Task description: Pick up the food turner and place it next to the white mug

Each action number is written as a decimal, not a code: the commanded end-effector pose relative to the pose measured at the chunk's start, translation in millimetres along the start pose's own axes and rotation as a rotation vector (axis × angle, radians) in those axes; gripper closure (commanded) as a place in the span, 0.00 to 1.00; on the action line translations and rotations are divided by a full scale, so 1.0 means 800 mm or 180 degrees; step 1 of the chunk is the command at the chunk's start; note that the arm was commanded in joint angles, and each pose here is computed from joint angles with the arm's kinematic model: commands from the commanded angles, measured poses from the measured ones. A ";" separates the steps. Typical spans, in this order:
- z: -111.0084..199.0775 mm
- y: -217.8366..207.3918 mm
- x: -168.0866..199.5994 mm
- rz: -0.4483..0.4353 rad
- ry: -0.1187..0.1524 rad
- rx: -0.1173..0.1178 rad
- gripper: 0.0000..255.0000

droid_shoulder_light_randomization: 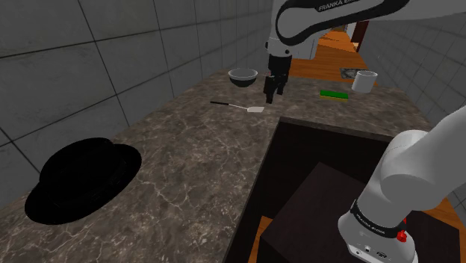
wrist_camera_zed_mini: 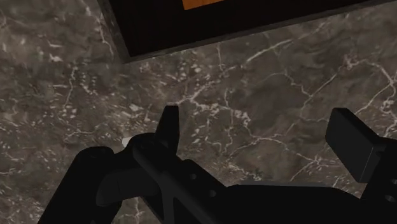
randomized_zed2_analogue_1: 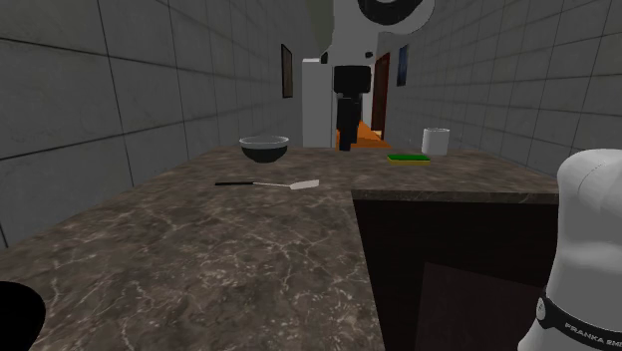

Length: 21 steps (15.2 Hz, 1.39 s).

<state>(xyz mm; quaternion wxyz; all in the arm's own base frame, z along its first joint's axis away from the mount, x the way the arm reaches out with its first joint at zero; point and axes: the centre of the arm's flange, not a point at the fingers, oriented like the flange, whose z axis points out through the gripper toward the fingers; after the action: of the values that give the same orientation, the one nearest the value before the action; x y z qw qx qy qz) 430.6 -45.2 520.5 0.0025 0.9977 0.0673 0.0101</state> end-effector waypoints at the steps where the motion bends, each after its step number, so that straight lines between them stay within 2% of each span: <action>1: 0.012 0.012 0.028 -0.0075 0.0017 0.0003 0.00; 19: 0.110 0.098 0.287 -0.0704 0.0150 0.0052 0.00; 21: 0.124 0.098 0.288 -0.0704 0.0150 0.0052 0.00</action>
<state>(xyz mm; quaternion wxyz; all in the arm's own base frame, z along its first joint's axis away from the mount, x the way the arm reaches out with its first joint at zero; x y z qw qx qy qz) 668.5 -93.0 432.1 -0.0061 0.9839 0.1756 0.0319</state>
